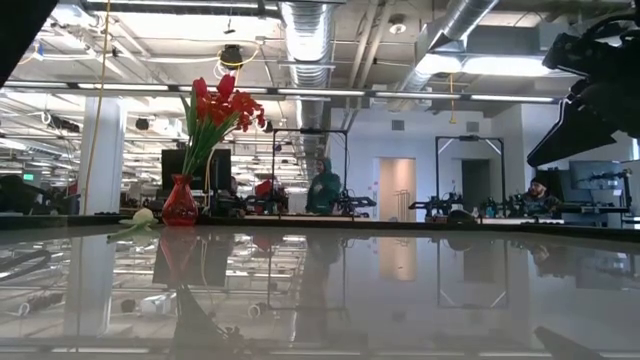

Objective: Sort flowers into vase by color
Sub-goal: Put the right white flower into the transparent yellow vase

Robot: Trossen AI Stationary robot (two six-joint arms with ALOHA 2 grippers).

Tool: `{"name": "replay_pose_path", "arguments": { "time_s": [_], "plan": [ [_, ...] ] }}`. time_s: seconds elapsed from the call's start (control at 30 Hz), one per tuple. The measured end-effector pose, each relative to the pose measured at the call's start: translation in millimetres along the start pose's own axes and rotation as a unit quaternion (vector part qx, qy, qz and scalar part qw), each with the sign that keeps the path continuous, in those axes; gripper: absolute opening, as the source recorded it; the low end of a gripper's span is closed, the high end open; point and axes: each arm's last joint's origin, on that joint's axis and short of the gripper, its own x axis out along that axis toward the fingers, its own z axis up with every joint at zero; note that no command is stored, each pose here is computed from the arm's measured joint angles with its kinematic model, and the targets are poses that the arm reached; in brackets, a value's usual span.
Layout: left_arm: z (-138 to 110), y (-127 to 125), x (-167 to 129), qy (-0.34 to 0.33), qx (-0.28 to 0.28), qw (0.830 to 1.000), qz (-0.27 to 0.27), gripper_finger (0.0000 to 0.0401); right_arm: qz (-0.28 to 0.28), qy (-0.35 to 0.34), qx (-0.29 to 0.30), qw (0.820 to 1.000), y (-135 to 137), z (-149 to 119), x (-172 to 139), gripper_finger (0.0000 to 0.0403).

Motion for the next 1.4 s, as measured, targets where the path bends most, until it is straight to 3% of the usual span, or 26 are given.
{"name": "replay_pose_path", "arguments": {
  "time_s": [0.53,0.73,1.23,1.4],
  "plan": [
    [-7,8,3,-0.021,-0.027,0.999,-0.007,0.0000,0.007,-0.001,0.008,1.000,2,1,0,0.0160],
    [-23,3,12,0.007,-0.010,1.000,0.006,0.0000,0.014,0.005,0.010,1.000,2,1,0,0.0160],
    [-32,4,11,0.073,-0.041,0.996,0.015,0.0000,0.018,0.008,0.011,1.000,3,1,0,0.0160],
    [-24,8,12,0.083,-0.035,0.996,0.013,0.0000,0.013,0.006,0.007,1.000,2,2,-1,0.0160]
  ]
}}
